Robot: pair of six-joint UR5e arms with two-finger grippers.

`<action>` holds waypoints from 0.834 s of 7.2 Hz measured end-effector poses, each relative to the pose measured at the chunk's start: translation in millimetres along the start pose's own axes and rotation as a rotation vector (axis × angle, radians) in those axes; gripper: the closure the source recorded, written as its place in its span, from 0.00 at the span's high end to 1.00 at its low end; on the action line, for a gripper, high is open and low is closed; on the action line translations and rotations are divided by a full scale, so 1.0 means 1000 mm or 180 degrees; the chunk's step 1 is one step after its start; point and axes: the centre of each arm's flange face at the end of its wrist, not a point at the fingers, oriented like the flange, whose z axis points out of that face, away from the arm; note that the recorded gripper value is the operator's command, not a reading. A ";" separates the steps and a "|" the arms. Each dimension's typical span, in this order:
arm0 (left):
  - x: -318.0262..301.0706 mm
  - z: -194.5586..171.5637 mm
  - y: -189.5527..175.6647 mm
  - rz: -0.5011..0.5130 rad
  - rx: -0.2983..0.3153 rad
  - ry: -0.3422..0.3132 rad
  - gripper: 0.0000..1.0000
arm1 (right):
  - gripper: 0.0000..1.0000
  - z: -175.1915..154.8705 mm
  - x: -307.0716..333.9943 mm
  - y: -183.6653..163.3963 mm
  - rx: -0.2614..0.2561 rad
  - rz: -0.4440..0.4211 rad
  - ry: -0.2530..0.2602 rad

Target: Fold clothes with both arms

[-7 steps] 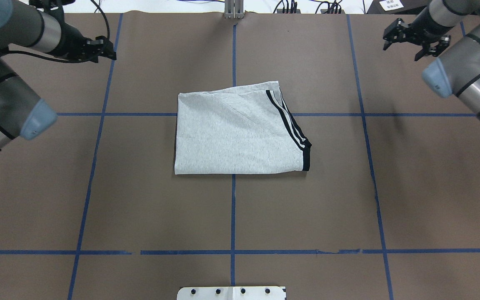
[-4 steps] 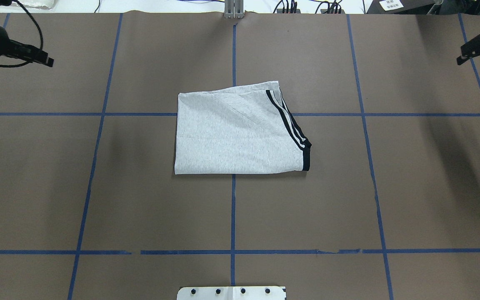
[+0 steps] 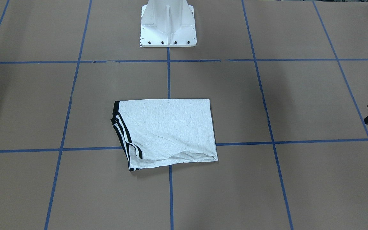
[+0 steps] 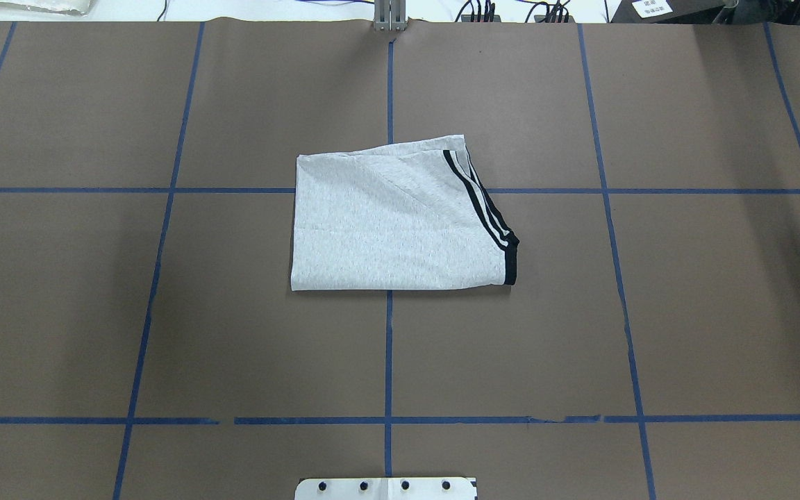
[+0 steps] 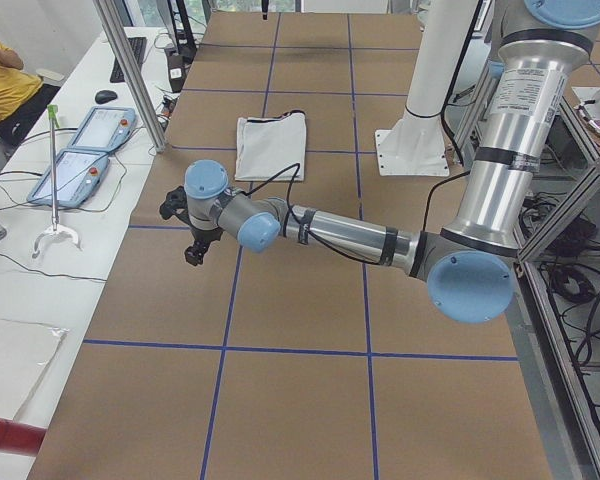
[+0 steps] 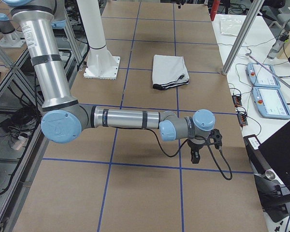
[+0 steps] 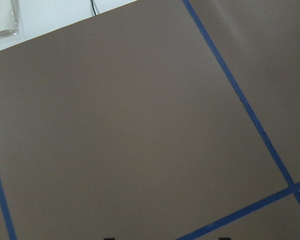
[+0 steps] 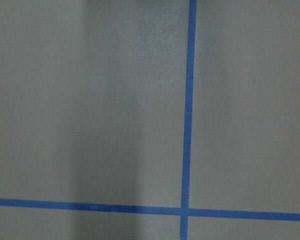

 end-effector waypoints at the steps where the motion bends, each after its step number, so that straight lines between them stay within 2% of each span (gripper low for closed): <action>1: -0.009 -0.013 0.012 -0.0018 0.0017 0.0014 0.99 | 1.00 -0.006 0.011 0.002 -0.0079 -0.0037 0.0016; 2: -0.017 -0.016 0.021 -0.0059 0.0007 -0.0037 0.99 | 1.00 -0.011 0.018 0.004 -0.0139 -0.0100 0.0022; 5: -0.044 -0.006 0.028 -0.0156 -0.0046 -0.0464 0.99 | 1.00 -0.015 0.014 0.009 -0.0193 -0.0205 0.0022; 6: -0.052 0.000 0.033 -0.0196 -0.0089 -0.0494 0.99 | 1.00 -0.019 0.004 0.010 -0.0233 -0.0205 0.0025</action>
